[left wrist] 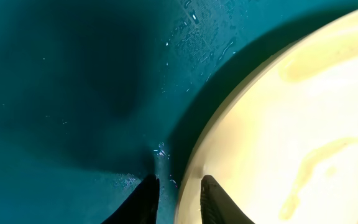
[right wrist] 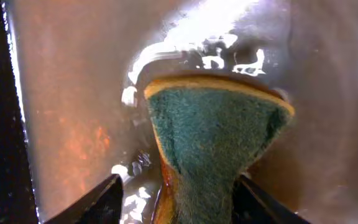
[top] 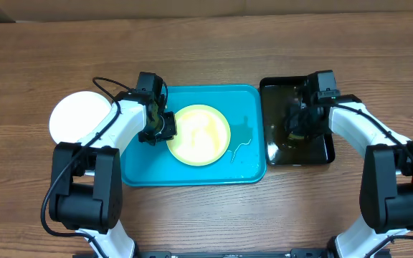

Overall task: Clean dirty plates on tray and stack at the side
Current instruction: 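Return the sponge to the black tray and release it, right gripper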

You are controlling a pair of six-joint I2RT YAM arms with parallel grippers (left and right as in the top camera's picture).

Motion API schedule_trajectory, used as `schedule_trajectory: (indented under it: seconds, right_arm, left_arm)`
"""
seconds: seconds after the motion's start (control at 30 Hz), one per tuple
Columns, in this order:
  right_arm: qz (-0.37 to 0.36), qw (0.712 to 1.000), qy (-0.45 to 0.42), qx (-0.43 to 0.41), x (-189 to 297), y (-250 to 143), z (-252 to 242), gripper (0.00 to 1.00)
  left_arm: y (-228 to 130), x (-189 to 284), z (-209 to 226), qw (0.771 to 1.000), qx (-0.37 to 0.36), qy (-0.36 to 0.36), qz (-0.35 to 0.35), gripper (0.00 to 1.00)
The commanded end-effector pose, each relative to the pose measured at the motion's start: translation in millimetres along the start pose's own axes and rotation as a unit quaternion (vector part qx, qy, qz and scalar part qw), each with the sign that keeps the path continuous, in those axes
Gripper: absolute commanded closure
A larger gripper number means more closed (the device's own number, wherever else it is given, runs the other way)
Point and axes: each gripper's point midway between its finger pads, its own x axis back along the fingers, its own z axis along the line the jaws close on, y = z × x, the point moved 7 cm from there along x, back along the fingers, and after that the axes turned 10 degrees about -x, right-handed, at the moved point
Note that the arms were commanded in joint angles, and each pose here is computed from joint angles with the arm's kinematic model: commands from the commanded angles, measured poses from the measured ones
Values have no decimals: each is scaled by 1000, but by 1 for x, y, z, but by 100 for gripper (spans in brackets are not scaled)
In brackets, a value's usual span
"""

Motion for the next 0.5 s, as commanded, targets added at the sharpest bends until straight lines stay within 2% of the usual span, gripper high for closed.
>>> schedule_trajectory:
  seconds: [0.0,0.07,0.13,0.2,0.27,0.33,0.4,0.47]
  right_arm:
    - [-8,1000,16,-7,9,9,7,34]
    - [-10,999,34,-6,26,18,16,27]
    - [-16,999,38,-5,44,28,22,23]
    - [-27,999,40,-10,63,40,25,19]
    - [-36,998,40,-20,79,51,23,13]
    - [-45,998,37,-36,92,61,13,6]
    - [-51,996,31,-60,99,68,-3,0]
    - [-53,994,24,-93,102,71,-22,0]
  left_arm:
    - [5,0,-4,1000,-12,-5,-3,74]
    - [4,0,-4,1000,-12,-5,-2,71]
    - [4,0,-4,1000,-11,-5,-2,63]
    - [4,0,-4,1000,-11,-7,-2,59]
    - [4,0,-4,1000,-11,-7,-1,60]
    - [3,0,-4,1000,-11,-6,2,68]
    - [3,-1,-4,1000,-12,-6,3,68]
    - [2,-1,-5,1000,-13,-5,3,68]
